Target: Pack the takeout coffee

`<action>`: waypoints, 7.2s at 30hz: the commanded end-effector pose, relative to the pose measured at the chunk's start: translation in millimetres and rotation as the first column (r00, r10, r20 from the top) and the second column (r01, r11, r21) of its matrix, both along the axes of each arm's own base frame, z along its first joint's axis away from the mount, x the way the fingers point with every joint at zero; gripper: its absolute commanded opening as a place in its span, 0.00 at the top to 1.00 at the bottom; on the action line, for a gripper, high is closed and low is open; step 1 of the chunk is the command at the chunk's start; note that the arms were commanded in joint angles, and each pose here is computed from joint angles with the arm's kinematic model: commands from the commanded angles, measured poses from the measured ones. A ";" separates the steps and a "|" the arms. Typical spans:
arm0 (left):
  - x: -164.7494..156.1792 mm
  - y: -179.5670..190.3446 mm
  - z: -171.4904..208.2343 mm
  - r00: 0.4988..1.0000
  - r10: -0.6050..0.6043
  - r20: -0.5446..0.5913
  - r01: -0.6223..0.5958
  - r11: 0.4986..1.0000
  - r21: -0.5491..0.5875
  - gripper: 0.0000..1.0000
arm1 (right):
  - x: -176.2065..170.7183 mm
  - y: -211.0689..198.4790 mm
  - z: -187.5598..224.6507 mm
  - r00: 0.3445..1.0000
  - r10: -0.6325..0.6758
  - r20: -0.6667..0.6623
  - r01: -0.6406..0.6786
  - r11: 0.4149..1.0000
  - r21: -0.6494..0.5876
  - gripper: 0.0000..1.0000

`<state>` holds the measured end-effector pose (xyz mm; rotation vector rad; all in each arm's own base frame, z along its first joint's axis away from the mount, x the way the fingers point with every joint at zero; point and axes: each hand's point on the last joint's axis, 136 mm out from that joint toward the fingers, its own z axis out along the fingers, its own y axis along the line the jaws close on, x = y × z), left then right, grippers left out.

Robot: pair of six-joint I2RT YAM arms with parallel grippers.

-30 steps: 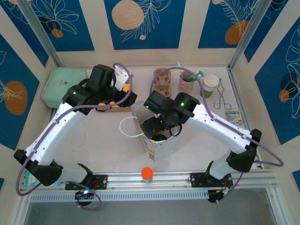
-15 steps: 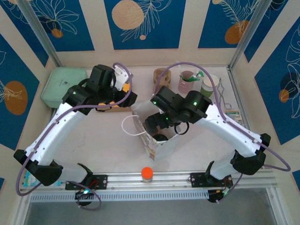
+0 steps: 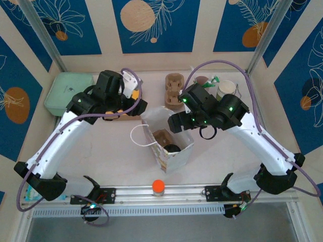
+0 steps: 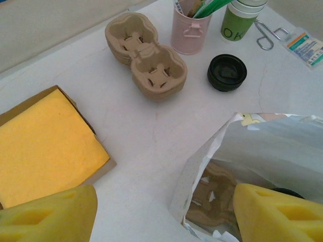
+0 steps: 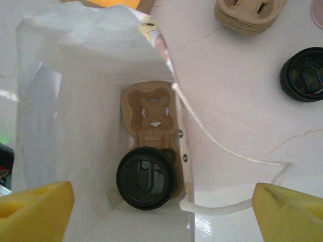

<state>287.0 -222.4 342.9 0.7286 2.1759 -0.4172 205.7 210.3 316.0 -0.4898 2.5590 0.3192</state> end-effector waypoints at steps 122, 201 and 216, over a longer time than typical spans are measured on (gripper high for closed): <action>-24.3 -40.3 -23.2 0.986 -0.085 -0.147 0.039 0.956 -0.292 0.19 | 51.4 -38.1 -44.4 0.946 -0.278 -0.167 0.310 0.926 0.216 1.00; -28.0 -14.3 5.8 0.999 -0.013 -0.040 0.003 0.969 -0.248 0.17 | 51.9 -34.1 10.7 0.968 -0.250 -0.011 0.248 0.953 0.176 0.17; -28.7 -12.6 26.5 1.000 -0.011 0.007 0.013 0.961 -0.278 0.16 | 49.5 -45.3 23.1 0.967 -0.252 0.027 0.245 0.955 0.166 0.17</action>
